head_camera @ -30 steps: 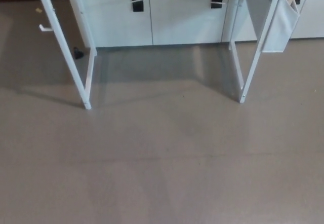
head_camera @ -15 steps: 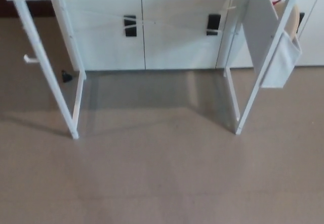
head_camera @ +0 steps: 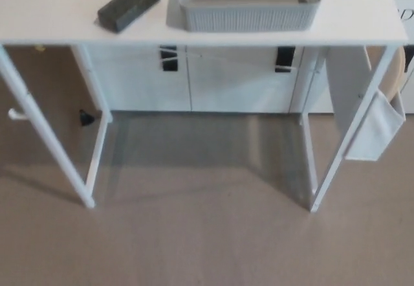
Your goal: The robot walks towards a desk on which an eraser is kept on the left hand side and a container is kept on the right hand side. The robot picks up the eraser using its left hand and places it in the container.
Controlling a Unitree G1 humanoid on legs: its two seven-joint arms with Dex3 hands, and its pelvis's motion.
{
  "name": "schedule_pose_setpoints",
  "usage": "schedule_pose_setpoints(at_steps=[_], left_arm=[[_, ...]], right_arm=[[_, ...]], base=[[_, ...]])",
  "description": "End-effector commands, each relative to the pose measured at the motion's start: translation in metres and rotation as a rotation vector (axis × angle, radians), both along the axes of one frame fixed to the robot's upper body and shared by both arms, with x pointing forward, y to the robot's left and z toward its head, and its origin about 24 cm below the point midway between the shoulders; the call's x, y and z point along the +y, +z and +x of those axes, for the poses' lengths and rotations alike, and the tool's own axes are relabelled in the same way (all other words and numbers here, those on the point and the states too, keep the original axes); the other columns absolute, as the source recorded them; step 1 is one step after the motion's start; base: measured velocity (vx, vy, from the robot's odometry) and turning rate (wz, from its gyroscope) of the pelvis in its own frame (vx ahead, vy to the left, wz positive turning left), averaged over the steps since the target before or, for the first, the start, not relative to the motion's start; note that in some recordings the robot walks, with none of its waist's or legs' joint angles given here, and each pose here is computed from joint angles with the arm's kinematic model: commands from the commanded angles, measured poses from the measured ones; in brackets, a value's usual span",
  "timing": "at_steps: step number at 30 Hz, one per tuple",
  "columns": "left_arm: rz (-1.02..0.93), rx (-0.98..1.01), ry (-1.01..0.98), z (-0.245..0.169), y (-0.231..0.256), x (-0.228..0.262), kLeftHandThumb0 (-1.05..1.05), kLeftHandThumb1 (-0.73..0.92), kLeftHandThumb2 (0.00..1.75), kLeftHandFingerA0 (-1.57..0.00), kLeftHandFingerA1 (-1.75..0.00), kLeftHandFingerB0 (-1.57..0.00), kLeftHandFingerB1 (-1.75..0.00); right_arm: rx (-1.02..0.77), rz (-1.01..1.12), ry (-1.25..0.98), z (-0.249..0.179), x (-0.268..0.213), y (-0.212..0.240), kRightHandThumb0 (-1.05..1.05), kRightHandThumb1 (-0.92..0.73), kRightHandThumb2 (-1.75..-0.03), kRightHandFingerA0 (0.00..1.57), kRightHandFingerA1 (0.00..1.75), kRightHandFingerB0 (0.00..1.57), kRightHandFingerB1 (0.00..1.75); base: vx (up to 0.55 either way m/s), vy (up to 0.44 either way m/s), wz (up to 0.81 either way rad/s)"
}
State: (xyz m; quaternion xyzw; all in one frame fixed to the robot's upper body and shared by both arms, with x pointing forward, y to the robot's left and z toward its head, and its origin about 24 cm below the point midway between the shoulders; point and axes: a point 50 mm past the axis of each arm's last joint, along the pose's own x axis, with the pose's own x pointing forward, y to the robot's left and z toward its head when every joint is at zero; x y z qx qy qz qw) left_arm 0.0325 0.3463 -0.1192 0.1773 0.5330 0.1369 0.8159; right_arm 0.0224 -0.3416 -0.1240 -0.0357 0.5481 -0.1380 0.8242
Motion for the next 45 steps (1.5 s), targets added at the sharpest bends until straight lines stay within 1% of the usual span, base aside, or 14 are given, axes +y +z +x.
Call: schedule_pose_setpoints(at_steps=[1, 4, 10, 21, 22, 23, 28, 29, 30, 31, 32, 36, 40, 45], left_arm=[[0.024, -0.013, -0.002, 0.004, 0.005, 0.008, -0.27, 0.64, 0.59, -0.36, -0.38, -0.27, -0.33], [0.021, -0.019, -0.006, 0.004, 0.006, 0.008, -0.27, 0.65, 0.6, -0.42, -0.42, -0.28, -0.34], [0.007, -0.012, 0.003, -0.001, 0.005, 0.008, -0.33, 0.63, 0.65, -0.3, -0.4, -0.26, -0.37], [0.052, 0.021, -0.058, 0.0, 0.006, 0.009, -0.29, 0.65, 0.6, -0.38, -0.39, -0.28, -0.33], [0.039, 0.022, -0.059, -0.001, 0.007, 0.01, -0.29, 0.66, 0.6, -0.38, -0.39, -0.27, -0.33], [0.041, 0.03, -0.063, -0.002, 0.006, 0.01, -0.29, 0.66, 0.6, -0.38, -0.39, -0.26, -0.33], [0.051, 0.04, -0.061, -0.003, 0.006, 0.01, -0.29, 0.65, 0.6, -0.39, -0.39, -0.28, -0.33], [0.05, 0.039, -0.071, -0.003, 0.006, 0.009, -0.28, 0.66, 0.6, -0.39, -0.4, -0.27, -0.33], [0.037, 0.035, -0.066, -0.004, 0.006, 0.009, -0.25, 0.48, 0.88, -0.3, -0.54, -0.14, -0.46], [0.034, 0.039, -0.073, -0.003, 0.006, 0.01, -0.29, 0.67, 0.6, -0.39, -0.4, -0.25, -0.33], [0.034, 0.041, -0.069, -0.003, 0.006, 0.01, -0.29, 0.67, 0.6, -0.37, -0.39, -0.25, -0.33], [0.042, 0.042, -0.037, -0.004, 0.005, 0.01, -0.29, 0.65, 0.6, -0.4, -0.4, -0.28, -0.33], [0.037, 0.038, -0.058, -0.002, 0.006, 0.011, -0.29, 0.67, 0.6, -0.36, -0.39, -0.26, -0.33], [0.057, 0.041, -0.07, 0.0, 0.007, 0.011, -0.29, 0.65, 0.6, -0.37, -0.38, -0.28, -0.33]], right_arm=[[-0.008, 0.003, 0.0, -0.001, 0.001, 0.0, -0.6, -0.38, -0.73, 0.33, 0.53, 0.24, 0.44], [-0.011, 0.0, 0.008, 0.0, 0.001, 0.0, -0.53, -0.47, -0.54, 0.38, 0.46, 0.29, 0.34], [0.012, -0.005, 0.004, -0.006, 0.002, -0.001, -0.61, -0.39, -0.73, 0.35, 0.53, 0.25, 0.44], [0.006, 0.003, -0.011, -0.013, 0.004, -0.002, -0.56, -0.46, -0.55, 0.41, 0.47, 0.3, 0.35], [0.007, 0.001, -0.013, -0.014, 0.004, -0.002, -0.61, -0.38, -0.73, 0.37, 0.54, 0.25, 0.44], [0.013, 0.0, -0.018, -0.014, 0.004, -0.002, -0.55, -0.46, -0.55, 0.41, 0.46, 0.3, 0.35], [0.022, -0.001, 0.001, -0.017, 0.004, -0.002, -0.61, -0.38, -0.74, 0.35, 0.54, 0.25, 0.45], [0.018, 0.0, 0.003, -0.017, 0.004, -0.002, -0.56, -0.47, -0.55, 0.42, 0.5, 0.31, 0.36], [0.017, 0.002, 0.002, -0.017, 0.004, -0.002, -0.56, -0.47, -0.55, 0.4, 0.49, 0.3, 0.35], [0.014, 0.001, -0.003, -0.018, 0.005, -0.002, -0.57, -0.47, -0.55, 0.41, 0.5, 0.3, 0.35], [0.015, 0.0, -0.005, -0.018, 0.005, -0.002, -0.63, -0.38, -0.74, 0.39, 0.57, 0.25, 0.45], [0.022, 0.002, -0.021, -0.021, 0.005, -0.003, -0.58, -0.45, -0.54, 0.44, 0.5, 0.31, 0.35], [0.028, -0.003, -0.022, -0.02, 0.006, -0.004, -0.65, -0.38, -0.74, 0.43, 0.57, 0.27, 0.45], [0.028, 0.012, -0.023, -0.02, 0.006, -0.004, -0.6, -0.45, -0.54, 0.44, 0.5, 0.31, 0.35]], base=[[0.42, 0.18, 0.1], [0.71, 0.12, -0.35], [0.39, 0.059, -0.01], [0.22, -0.166, 0.12], [0.0, 0.0, 0.0], [0.0, 0.0, 0.0], [0.07, 0.058, -0.12], [0.07, 0.145, -0.11], [0.07, 0.185, -0.1], [0.14, 0.183, -0.05], [0.1, 0.305, 0.45], [0.09, 0.192, -0.1], [0.12, 0.012, 0.05], [0.11, -0.126, 0.11]])
